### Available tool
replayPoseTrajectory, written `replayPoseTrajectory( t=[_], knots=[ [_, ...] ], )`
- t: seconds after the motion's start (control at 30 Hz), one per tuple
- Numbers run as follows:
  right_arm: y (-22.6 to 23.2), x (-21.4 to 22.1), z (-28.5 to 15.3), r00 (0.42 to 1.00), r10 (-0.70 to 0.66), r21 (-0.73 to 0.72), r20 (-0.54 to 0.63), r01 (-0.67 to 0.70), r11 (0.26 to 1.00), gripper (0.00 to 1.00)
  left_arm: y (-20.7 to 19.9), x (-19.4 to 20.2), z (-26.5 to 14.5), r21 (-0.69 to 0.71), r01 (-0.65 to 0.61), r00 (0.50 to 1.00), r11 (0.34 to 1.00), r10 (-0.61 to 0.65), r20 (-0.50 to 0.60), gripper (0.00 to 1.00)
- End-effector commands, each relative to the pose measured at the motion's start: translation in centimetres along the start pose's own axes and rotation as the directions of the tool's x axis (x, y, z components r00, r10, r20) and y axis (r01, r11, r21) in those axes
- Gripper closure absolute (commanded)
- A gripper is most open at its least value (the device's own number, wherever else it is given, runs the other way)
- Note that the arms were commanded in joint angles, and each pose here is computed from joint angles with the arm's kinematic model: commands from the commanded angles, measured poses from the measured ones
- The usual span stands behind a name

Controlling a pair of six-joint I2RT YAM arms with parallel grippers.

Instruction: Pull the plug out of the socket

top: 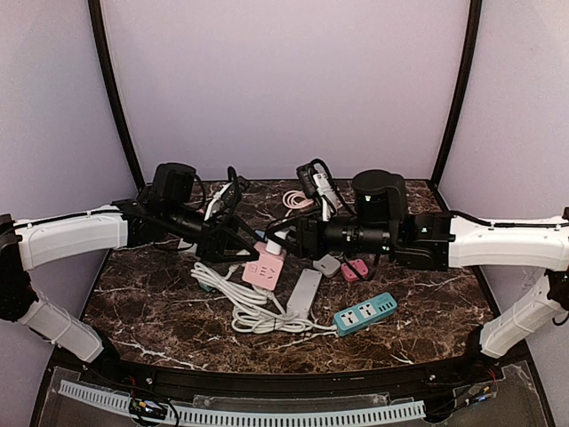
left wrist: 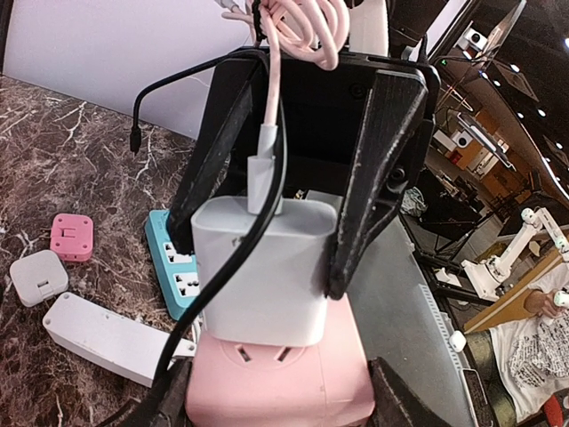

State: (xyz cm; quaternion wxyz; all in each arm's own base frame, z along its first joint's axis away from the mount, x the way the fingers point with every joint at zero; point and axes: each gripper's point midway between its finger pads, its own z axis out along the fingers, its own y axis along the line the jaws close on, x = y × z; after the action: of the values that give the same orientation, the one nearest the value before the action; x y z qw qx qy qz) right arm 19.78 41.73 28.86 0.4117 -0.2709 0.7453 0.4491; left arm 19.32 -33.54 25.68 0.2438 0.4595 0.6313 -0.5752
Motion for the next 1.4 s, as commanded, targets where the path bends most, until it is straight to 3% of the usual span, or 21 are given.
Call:
replayPoseTrajectory(
  t=[0.0,0.37,0.57,1.37],
  knots=[
    [-1.8,-5.7,-3.1,0.986,0.032,0.073,0.165,-0.044,0.996,1.00,2.1,0.5,-1.4,-0.147,0.142,0.990,0.979,-0.143,0.001,0.99],
    [-3.2,-5.4,-3.5,0.970,0.197,-0.075,0.140,-0.188,0.979,1.00,1.7,0.3,-1.4,-0.134,0.132,0.991,0.982,-0.132,0.005,0.99],
    [-3.3,-5.3,-3.6,0.970,0.196,-0.083,0.143,-0.186,0.979,1.00,1.8,0.3,-1.4,-0.136,0.130,0.991,0.982,-0.130,0.006,0.99],
    [-0.1,-4.9,-3.1,0.979,-0.088,0.020,0.182,0.086,0.996,1.00,3.7,1.2,-1.3,-0.214,0.169,0.984,0.962,-0.176,-0.018,0.99]
  ],
)
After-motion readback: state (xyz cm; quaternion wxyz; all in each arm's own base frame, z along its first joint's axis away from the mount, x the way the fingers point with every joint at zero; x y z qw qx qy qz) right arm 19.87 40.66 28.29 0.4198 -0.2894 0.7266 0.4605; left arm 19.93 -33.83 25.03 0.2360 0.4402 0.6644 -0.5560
